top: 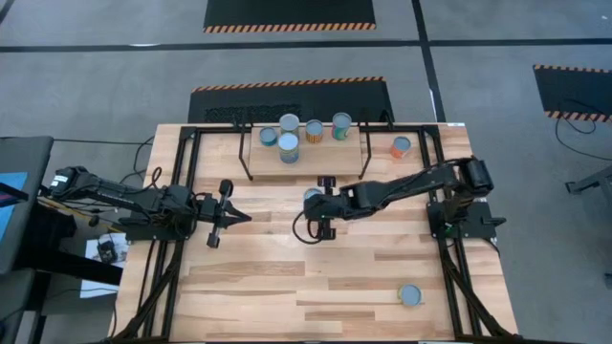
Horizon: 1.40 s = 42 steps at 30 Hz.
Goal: Pick and place cans onto a shelf
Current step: Put the canned vegetables on the shelf
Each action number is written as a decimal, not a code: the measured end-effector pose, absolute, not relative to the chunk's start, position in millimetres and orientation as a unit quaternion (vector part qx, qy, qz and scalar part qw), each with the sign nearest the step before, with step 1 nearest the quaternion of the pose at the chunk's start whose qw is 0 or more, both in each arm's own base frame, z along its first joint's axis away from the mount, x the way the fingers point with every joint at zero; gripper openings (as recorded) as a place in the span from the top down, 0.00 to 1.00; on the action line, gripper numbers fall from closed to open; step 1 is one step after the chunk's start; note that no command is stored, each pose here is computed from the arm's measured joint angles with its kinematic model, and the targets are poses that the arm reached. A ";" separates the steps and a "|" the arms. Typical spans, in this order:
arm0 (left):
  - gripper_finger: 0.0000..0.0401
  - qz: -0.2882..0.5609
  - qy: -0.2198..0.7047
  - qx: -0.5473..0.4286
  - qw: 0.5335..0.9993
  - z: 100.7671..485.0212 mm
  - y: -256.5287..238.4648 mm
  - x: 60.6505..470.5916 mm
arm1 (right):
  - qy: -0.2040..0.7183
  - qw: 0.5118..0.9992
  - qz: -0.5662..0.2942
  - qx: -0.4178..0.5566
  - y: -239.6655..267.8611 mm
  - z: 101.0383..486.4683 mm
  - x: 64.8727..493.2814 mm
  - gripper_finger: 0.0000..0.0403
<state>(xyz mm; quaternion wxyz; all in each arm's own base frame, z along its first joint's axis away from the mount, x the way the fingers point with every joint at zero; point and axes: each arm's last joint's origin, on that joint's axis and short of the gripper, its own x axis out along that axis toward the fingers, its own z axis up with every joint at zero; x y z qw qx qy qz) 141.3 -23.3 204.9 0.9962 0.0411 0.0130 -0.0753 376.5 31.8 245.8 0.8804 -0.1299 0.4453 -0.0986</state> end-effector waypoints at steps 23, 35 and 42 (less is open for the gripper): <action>1.00 -0.067 0.012 0.038 0.997 205.3 -22.8 141.4 | 0.477 0.813 -0.332 0.025 -126.2 254.6 332.1 0.96; 1.00 -0.067 0.012 0.037 0.997 205.3 -22.8 141.4 | 0.471 0.809 -0.344 0.073 -138.5 243.8 334.7 0.96; 1.00 -0.067 0.012 0.037 0.997 205.3 -22.8 141.4 | 0.479 0.804 -0.344 0.077 -141.6 243.0 331.7 0.91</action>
